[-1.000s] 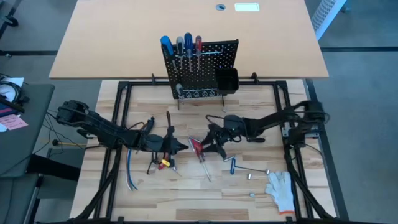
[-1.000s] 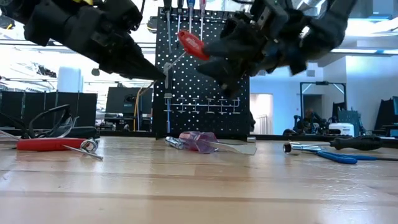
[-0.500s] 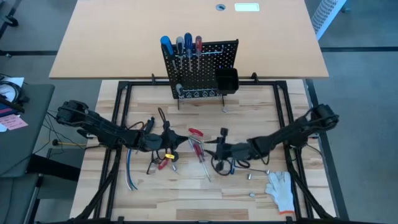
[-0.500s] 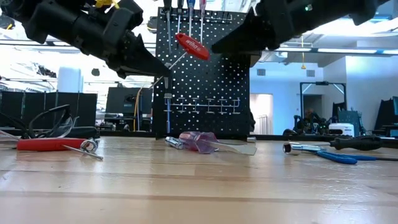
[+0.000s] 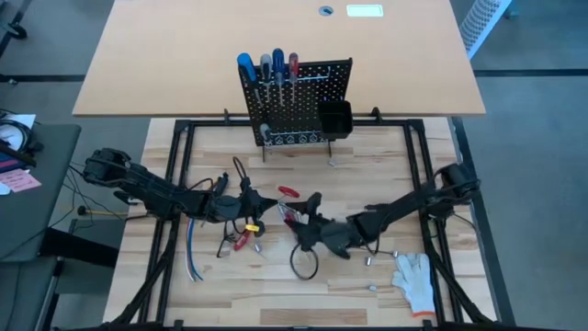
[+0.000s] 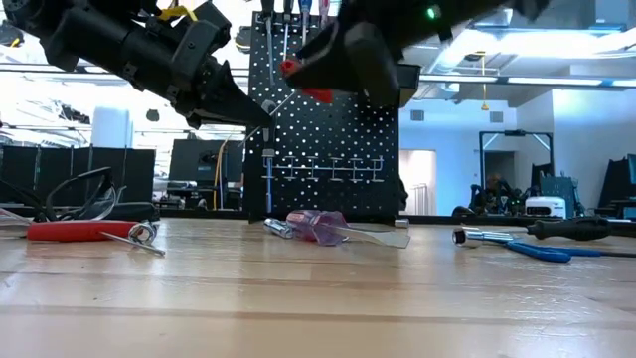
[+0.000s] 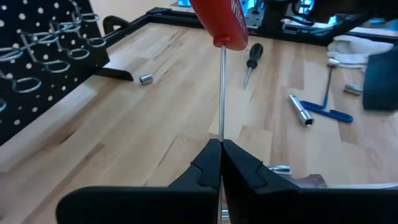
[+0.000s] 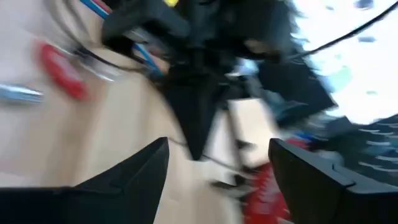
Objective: Hang tools onto peg board
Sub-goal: Hang the allen wrench on the pegboard
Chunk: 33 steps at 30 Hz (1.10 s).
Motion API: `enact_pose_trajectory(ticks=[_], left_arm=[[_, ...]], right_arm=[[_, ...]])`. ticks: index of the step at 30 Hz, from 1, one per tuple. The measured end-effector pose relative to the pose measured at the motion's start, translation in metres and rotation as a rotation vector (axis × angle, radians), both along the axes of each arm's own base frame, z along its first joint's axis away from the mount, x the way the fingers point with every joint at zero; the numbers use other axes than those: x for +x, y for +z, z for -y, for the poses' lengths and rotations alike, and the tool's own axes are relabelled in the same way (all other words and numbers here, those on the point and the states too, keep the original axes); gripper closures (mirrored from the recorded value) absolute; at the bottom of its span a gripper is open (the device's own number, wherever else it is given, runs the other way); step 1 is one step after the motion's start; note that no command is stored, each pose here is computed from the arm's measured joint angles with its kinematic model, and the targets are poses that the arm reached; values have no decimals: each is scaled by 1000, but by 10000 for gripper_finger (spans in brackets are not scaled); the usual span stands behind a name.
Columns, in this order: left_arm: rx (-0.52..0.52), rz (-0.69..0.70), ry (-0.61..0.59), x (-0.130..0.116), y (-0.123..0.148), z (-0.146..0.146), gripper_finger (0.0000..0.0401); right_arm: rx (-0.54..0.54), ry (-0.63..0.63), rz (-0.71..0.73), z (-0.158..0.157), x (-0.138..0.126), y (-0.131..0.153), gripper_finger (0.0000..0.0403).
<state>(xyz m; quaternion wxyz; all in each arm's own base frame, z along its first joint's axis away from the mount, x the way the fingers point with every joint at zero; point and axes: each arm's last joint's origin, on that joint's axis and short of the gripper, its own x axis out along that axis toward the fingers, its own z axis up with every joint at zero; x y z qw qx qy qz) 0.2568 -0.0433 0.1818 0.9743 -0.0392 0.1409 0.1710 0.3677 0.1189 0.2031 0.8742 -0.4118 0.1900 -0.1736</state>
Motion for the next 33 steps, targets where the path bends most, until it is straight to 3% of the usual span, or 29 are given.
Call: enact_pose_trajectory(ticks=[3, 6, 14, 24, 28, 33], left_arm=[[-12, 2, 3, 0, 0, 0, 401], [-14, 4, 2, 0, 0, 0, 401], [-13, 3, 2, 0, 0, 0, 401], [-13, 2, 2, 0, 0, 0, 401], [-17, 5, 2, 0, 0, 0, 401], [-18, 11, 3, 0, 1, 0, 401]], right_arm=[[-145, -221, -10, -9, 6, 6, 117], [-193, -353, -17, -7, 13, 4, 117], [-239, -445, -74, 9, 29, -14, 117], [-207, -462, -49, 13, 31, -16, 125], [-177, -468, -21, 13, 31, -16, 160], [-149, -478, -2, 19, 33, -16, 235]])
